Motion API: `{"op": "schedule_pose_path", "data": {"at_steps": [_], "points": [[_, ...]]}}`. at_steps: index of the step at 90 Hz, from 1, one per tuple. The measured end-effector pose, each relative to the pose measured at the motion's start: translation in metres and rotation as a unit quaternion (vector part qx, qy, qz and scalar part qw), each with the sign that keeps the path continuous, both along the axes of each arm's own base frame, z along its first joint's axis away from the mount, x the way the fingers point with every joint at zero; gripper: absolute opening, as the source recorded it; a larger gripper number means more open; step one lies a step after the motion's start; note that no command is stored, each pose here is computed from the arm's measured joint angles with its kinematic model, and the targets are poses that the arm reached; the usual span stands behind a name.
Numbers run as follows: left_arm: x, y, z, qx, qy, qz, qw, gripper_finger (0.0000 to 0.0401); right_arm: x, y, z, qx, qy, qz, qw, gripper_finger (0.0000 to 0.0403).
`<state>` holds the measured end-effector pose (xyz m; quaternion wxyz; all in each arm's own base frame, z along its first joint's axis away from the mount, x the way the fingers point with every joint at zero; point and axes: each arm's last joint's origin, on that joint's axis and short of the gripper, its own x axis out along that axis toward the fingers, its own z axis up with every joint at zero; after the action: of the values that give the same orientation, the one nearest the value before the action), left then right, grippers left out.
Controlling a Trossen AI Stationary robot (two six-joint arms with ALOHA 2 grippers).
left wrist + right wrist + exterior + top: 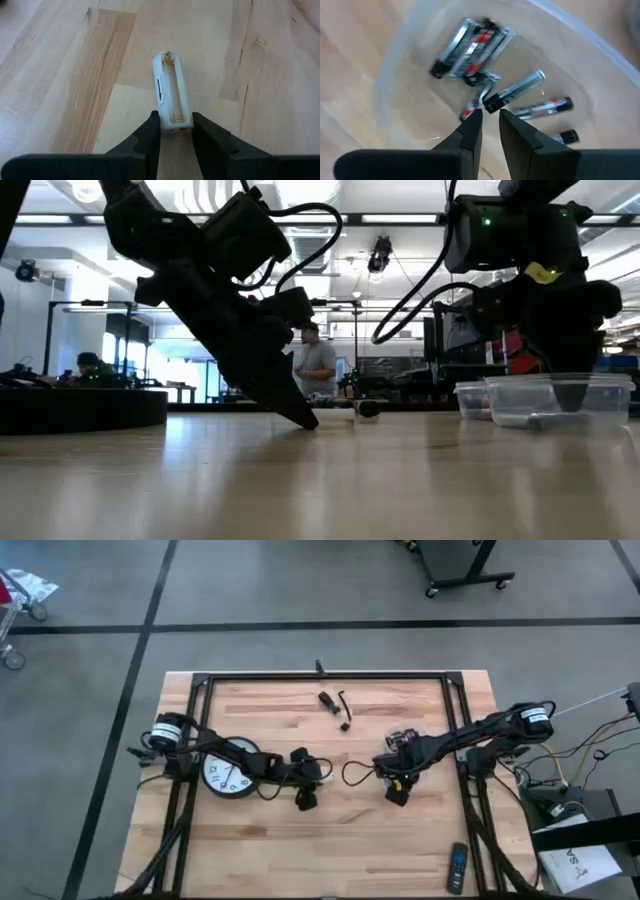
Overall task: Insert battery
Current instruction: Insert the silver battery into the white flashlight battery holder
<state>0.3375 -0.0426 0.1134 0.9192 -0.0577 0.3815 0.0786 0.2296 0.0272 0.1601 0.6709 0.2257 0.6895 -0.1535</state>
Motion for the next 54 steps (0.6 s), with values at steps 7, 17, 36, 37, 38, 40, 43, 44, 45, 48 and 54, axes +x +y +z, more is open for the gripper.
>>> {"op": "schedule_pose_path", "data": {"at_steps": [7,17,36,37,38,40,43,44,45,48,54], "points": [[0.0,0.0,0.0,0.0,0.0,0.0,1.0,0.0087,-0.004,-0.001,0.0,-0.004,0.023,-0.009,1.0,0.0064],[0.0,0.0,0.0,0.0,0.0,0.0,1.0,0.0087,-0.007,-0.002,0.0,-0.025,0.037,-0.022,0.999,0.0089],[0.0,0.0,0.0,0.0,0.0,0.0,1.0,0.0087,0.0,-0.001,0.0,-0.022,0.003,-0.083,0.996,0.013],[0.0,0.0,0.0,0.0,0.0,0.0,1.0,0.0087,0.001,-0.001,0.0,-0.021,0.001,-0.086,0.996,0.0131],[0.0,0.0,0.0,0.0,0.0,0.0,1.0,0.0087,0.001,-0.001,0.0,-0.021,0.0,-0.086,0.996,0.0132],[0.0,0.0,0.0,0.0,0.0,0.0,1.0,0.0087,0.002,-0.001,0.0,-0.02,-0.003,-0.089,0.996,0.0134],[0.0,0.0,0.0,0.0,0.0,0.0,1.0,0.0087,0.002,-0.001,0.0,-0.02,-0.006,-0.092,0.996,0.0136],[0.0,0.0,0.0,0.0,0.0,0.0,1.0,0.0087,0.002,-0.001,0.0,-0.02,-0.006,-0.093,0.995,0.0136],[0.0,0.0,0.0,0.0,0.0,0.0,1.0,0.0087,0.002,-0.001,0.0,-0.021,-0.006,-0.095,0.995,0.0136],[0.0,0.0,0.0,0.0,0.0,0.0,1.0,0.0087,0.002,-0.001,-0.001,-0.024,-0.005,-0.098,0.995,0.0136],[0.0,0.0,0.0,0.0,0.0,0.0,1.0,0.0087,0.003,-0.002,-0.003,-0.034,-0.001,-0.108,0.994,0.0132]]}}
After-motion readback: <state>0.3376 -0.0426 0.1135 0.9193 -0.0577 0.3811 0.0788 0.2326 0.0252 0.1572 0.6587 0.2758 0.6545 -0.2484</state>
